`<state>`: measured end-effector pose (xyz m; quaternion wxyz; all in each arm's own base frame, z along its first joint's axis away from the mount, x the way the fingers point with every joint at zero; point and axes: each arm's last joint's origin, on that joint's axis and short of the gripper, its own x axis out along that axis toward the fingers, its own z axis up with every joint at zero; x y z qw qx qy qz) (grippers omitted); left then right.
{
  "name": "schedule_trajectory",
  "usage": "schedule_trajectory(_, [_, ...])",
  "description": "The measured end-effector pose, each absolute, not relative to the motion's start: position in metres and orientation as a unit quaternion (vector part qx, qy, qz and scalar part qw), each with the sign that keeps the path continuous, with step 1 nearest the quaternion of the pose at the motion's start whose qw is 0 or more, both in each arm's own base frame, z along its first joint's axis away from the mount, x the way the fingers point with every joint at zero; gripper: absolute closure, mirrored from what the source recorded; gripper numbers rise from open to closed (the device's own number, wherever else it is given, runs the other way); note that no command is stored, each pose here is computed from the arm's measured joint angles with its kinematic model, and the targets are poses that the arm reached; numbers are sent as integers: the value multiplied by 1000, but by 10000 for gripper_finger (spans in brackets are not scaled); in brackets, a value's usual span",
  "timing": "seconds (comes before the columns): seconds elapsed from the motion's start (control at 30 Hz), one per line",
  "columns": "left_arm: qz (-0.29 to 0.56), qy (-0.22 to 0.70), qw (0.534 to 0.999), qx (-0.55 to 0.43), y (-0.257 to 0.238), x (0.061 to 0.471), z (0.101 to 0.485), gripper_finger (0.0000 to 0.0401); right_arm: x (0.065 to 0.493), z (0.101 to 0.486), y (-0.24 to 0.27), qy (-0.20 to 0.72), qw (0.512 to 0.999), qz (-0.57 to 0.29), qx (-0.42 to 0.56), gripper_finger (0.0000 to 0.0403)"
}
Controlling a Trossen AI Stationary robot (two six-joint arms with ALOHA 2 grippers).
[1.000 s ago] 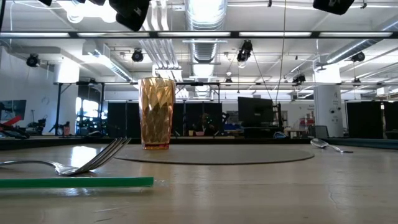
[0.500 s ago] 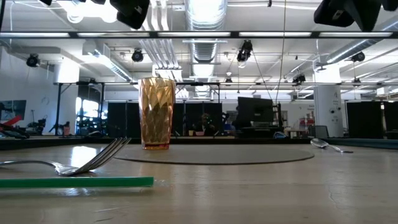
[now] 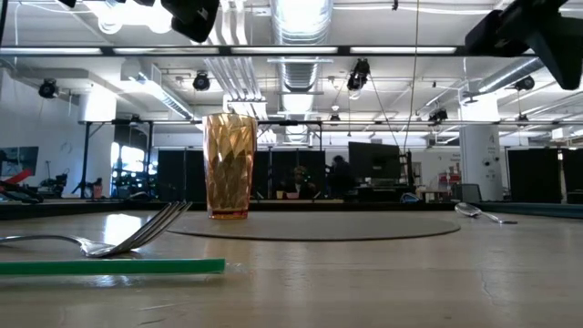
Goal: Pick & Place Utensil
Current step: Put the bowl on the bottom center of the mat
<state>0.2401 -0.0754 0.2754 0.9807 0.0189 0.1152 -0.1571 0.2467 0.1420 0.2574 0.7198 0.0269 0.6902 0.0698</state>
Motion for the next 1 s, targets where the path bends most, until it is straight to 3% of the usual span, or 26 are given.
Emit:
schedule_trajectory(0.7, [-157, 114, 981, 19, -75, 240, 276, 250, 248, 207, 154, 739, 671, 55, -28, 237])
schedule_trajectory(1.0, [-157, 114, 981, 19, -75, 240, 276, 250, 235, 183, 147, 751, 658, 47, -25, 258])
